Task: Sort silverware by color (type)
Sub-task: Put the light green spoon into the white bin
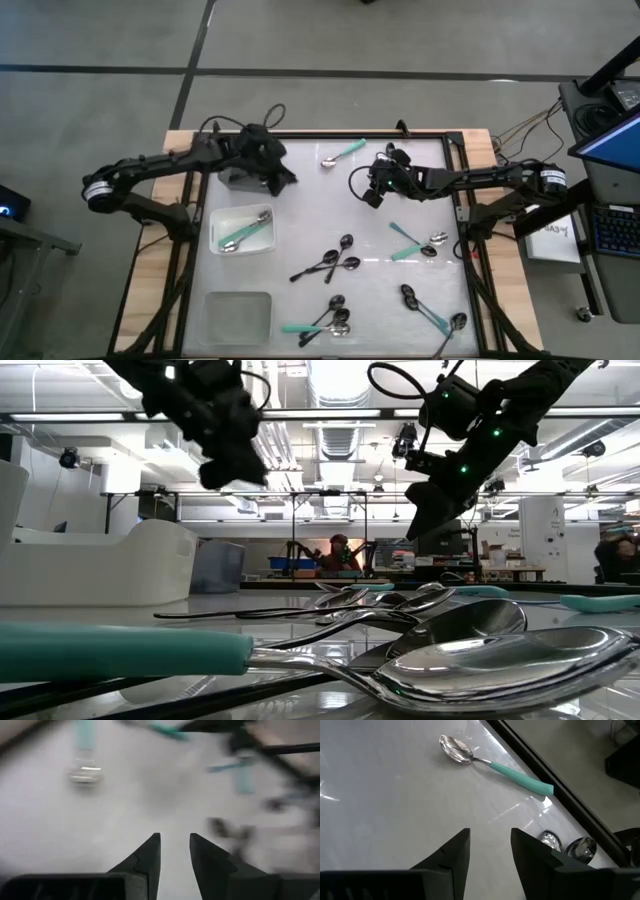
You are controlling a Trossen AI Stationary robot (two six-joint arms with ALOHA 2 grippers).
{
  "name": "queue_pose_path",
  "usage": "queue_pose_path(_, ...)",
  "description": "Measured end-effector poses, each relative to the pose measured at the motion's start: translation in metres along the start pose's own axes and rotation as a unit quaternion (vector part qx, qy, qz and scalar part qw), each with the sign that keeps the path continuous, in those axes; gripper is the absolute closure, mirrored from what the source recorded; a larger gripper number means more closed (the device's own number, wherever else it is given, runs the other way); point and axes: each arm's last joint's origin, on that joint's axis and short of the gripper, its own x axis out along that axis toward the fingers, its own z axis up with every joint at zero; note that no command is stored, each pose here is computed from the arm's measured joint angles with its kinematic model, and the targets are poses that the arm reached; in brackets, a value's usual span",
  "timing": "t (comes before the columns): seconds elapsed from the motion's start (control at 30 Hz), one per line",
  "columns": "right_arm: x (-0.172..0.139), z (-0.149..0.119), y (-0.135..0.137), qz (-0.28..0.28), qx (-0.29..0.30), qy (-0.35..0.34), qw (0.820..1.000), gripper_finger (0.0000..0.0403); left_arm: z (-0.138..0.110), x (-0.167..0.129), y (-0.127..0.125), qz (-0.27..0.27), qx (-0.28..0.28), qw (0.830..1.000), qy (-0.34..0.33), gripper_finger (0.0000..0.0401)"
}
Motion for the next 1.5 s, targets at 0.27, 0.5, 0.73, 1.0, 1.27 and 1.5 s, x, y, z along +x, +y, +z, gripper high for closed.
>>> queue_pose_path(0.27,0.000,-0.001,0.001,0.018,0.001,0.005,1.000,0.0268,-0.028,0.049,-0.060,-0.113,-0.004,0.991,0.070,0.0314)
queue_pose_path(0.5,0.000,-0.004,0.003,0.052,0.009,0.021,0.998,0.0268,-0.066,0.088,-0.108,-0.155,0.019,0.975,0.155,0.0314)
queue_pose_path(0.73,-0.001,-0.011,0.003,0.061,0.053,0.062,0.995,0.0268,-0.100,0.113,-0.134,-0.189,0.018,0.948,0.254,0.0314)
queue_pose_path(1.0,-0.003,-0.016,0.006,0.084,0.070,0.091,0.990,0.0268,-0.152,0.116,-0.174,-0.244,0.056,0.902,0.352,0.0314)
queue_pose_path(1.27,-0.003,-0.016,0.008,0.085,0.080,0.092,0.989,0.0268,-0.182,0.120,-0.190,-0.178,0.087,0.918,0.344,0.0314)
queue_pose_path(1.5,-0.006,-0.017,0.014,0.097,0.082,0.093,0.988,0.0268,-0.194,0.120,-0.206,-0.197,0.088,0.913,0.346,0.0314)
